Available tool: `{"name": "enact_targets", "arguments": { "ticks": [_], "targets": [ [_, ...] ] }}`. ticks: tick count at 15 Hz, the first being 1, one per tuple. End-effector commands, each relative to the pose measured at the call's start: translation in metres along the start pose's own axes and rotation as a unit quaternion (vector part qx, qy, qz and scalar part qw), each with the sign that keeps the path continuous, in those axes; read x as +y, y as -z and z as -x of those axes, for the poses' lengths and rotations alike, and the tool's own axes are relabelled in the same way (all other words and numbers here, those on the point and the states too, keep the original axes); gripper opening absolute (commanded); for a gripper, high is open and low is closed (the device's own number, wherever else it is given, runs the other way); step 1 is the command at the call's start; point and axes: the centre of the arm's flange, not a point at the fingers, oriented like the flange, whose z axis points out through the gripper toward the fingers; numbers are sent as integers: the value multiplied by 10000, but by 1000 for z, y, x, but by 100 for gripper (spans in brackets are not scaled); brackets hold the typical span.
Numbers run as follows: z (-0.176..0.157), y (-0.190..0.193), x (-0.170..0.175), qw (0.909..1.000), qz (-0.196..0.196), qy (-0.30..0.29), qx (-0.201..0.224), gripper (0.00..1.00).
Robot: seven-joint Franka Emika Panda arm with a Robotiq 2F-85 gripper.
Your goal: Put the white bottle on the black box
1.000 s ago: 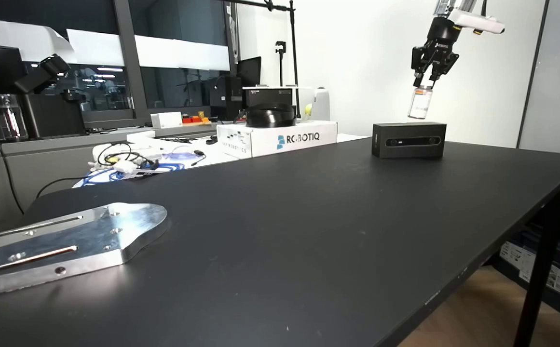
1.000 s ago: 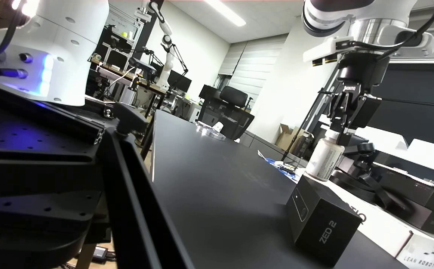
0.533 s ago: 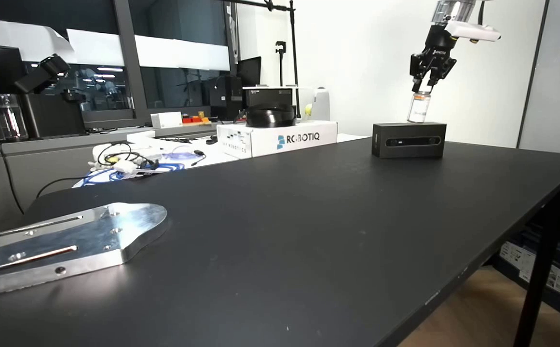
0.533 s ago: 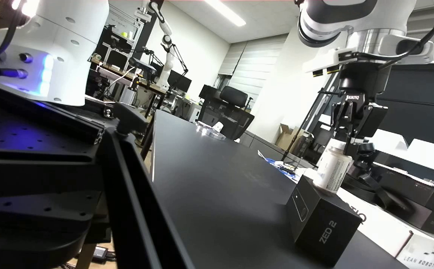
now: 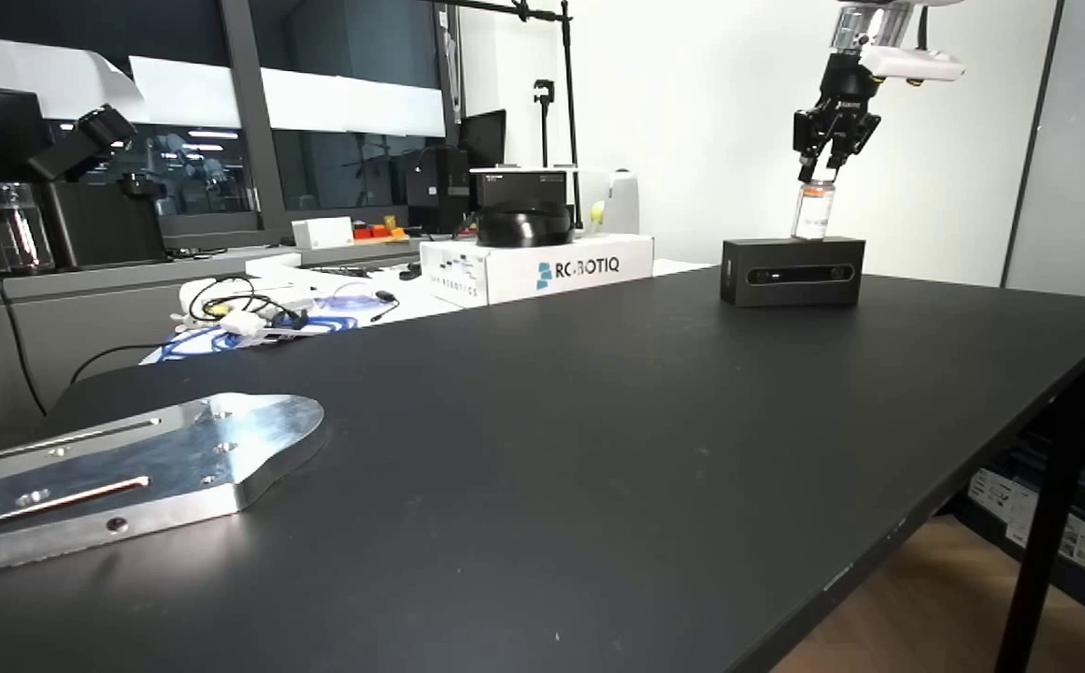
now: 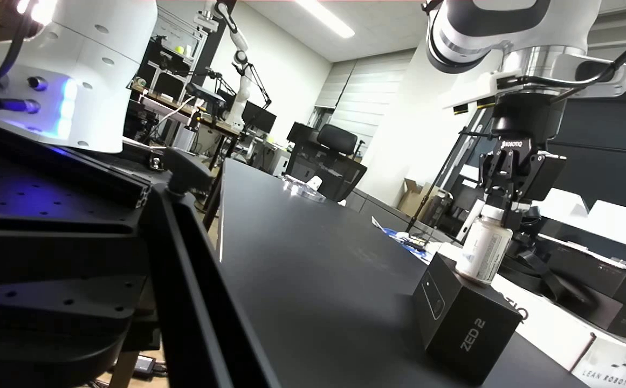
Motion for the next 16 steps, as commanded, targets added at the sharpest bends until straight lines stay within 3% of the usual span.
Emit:
{"name": "enact_targets", "arguments": {
  "ticks": [1,13,14,15,16],
  "targets": [
    [-7,-2,-1,9999,77,-82,-37,19],
    [-20,-13,0,9986,128,-216,-476,19],
    [-21,-13,0,9985,130,-241,-480,52],
    [-22,-12,0,9984,126,-254,-480,69],
    [-22,-12,0,9984,116,-272,-487,76]
  ]
}}
